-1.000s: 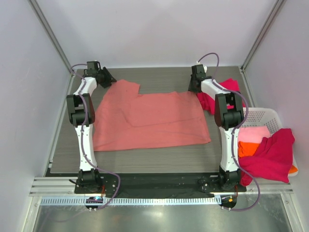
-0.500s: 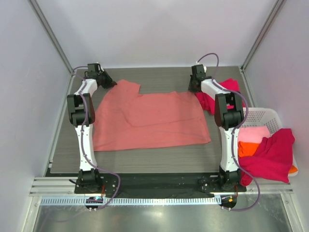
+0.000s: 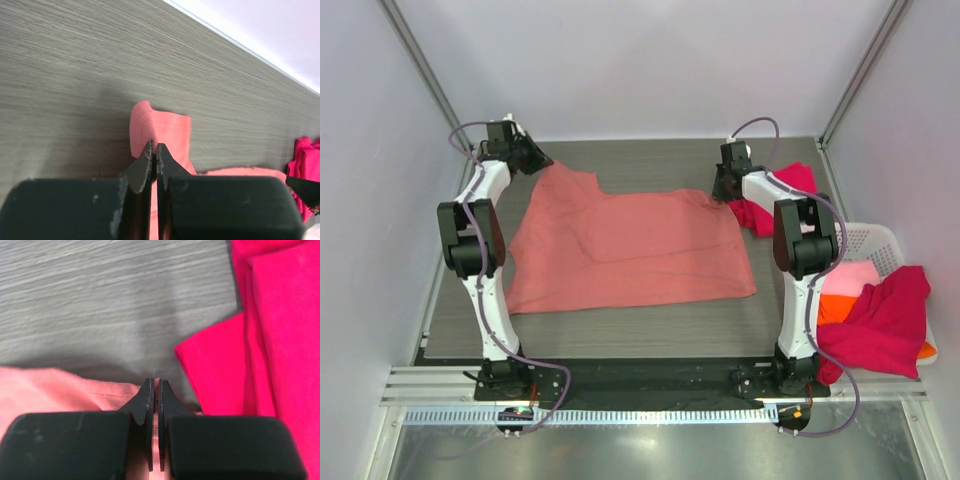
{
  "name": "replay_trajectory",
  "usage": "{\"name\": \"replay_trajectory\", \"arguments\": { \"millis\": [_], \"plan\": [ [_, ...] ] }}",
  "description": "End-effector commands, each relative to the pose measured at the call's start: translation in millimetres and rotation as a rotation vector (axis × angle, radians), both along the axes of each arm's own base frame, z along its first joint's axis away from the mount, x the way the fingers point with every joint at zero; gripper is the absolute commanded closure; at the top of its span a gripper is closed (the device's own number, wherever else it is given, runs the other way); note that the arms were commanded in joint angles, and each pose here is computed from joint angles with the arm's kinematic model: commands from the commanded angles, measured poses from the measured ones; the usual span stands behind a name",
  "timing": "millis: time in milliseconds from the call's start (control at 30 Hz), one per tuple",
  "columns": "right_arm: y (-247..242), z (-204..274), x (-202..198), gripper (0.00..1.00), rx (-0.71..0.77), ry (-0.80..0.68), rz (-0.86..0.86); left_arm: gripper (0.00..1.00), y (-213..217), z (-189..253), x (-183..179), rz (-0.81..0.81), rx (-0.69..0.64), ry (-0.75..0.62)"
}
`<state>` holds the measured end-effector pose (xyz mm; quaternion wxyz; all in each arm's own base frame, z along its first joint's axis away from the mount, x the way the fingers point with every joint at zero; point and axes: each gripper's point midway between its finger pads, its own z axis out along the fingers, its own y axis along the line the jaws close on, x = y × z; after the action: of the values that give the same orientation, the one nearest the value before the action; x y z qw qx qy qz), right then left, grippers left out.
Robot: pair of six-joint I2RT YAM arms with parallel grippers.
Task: Fold and stack the t-shirts
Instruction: Fold the tshirt
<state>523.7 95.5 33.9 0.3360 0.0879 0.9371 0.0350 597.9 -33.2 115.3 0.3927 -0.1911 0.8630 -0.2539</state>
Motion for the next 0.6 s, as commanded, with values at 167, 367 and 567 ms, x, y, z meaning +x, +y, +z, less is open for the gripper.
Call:
{"name": "replay_trajectory", "arguments": {
  "millis": [167,367,567],
  "plan": [
    [12.4,76.0,-0.1,0.99,0.092,-0.182,0.009,1.00,4.8,63.3,-28.6,-0.021,0.096,-0.149],
    [11.2,94.3,-13.6,0.99,0.111,-0.203,-0.006,1.00,5.9,74.0,-54.3,-0.010,0.156,-0.165],
    [2.1,102.5,-37.2,0.99,0.100,-0.199,-0.033,1.00,-4.3,77.8,-78.9,-0.020,0.199,-0.169]
  ]
}}
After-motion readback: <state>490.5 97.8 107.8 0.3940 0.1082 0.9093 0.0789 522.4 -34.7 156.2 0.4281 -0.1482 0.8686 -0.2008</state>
